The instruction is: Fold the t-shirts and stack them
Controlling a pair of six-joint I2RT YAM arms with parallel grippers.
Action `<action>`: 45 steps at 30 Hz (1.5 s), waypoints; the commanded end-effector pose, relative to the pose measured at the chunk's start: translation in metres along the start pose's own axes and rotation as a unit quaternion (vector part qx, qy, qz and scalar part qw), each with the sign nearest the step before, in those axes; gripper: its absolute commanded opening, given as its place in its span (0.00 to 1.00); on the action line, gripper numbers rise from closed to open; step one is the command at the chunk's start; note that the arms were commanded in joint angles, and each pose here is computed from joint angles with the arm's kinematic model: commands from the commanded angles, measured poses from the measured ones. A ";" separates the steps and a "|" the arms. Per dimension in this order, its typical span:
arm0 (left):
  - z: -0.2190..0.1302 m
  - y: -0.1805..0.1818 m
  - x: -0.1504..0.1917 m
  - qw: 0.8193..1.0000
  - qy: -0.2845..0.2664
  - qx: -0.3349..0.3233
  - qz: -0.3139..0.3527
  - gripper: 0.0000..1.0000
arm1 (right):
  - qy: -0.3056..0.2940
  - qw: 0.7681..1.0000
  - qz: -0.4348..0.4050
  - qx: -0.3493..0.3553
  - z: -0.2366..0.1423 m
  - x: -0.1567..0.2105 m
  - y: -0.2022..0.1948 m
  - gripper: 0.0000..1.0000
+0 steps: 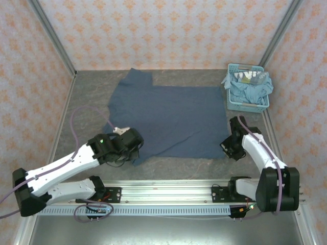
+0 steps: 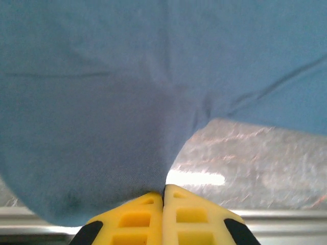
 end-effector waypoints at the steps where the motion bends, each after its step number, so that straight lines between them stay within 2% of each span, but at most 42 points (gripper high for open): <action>1: 0.003 -0.010 -0.029 0.999 -0.045 -0.025 -0.003 0.00 | -0.009 1.000 0.011 0.003 -0.005 -0.011 0.011 0.00; 12: 0.013 -0.031 -0.124 0.994 -0.072 -0.078 0.012 0.00 | -0.037 0.999 0.015 -0.009 -0.019 -0.049 0.057 0.00; 23: 0.037 -0.039 -0.195 0.988 -0.089 -0.121 0.046 0.00 | -0.060 0.998 0.015 -0.020 -0.022 -0.079 0.093 0.00; 34: 0.061 -0.047 -0.232 0.986 -0.086 -0.133 0.061 0.00 | -0.058 0.998 0.010 -0.016 -0.012 -0.099 0.116 0.00; 44: 0.077 -0.046 -0.245 0.983 -0.076 -0.155 0.065 0.00 | -0.059 0.998 0.010 -0.016 -0.011 -0.106 0.125 0.00; 45: 0.087 -0.046 -0.245 0.982 -0.067 -0.161 0.067 0.00 | -0.060 0.998 0.010 -0.016 -0.011 -0.107 0.126 0.00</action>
Point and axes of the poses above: each hand's point on the last joint's axis, 136 mm out from that joint toward the fingers, its own z axis out along the fingers, its own y axis along the line the jaws close on, x = y × z, the point moved 10 cm from there along -z, back along the fingers, and after that the axes turned 2 degrees about -z, right-handed, at the moved point
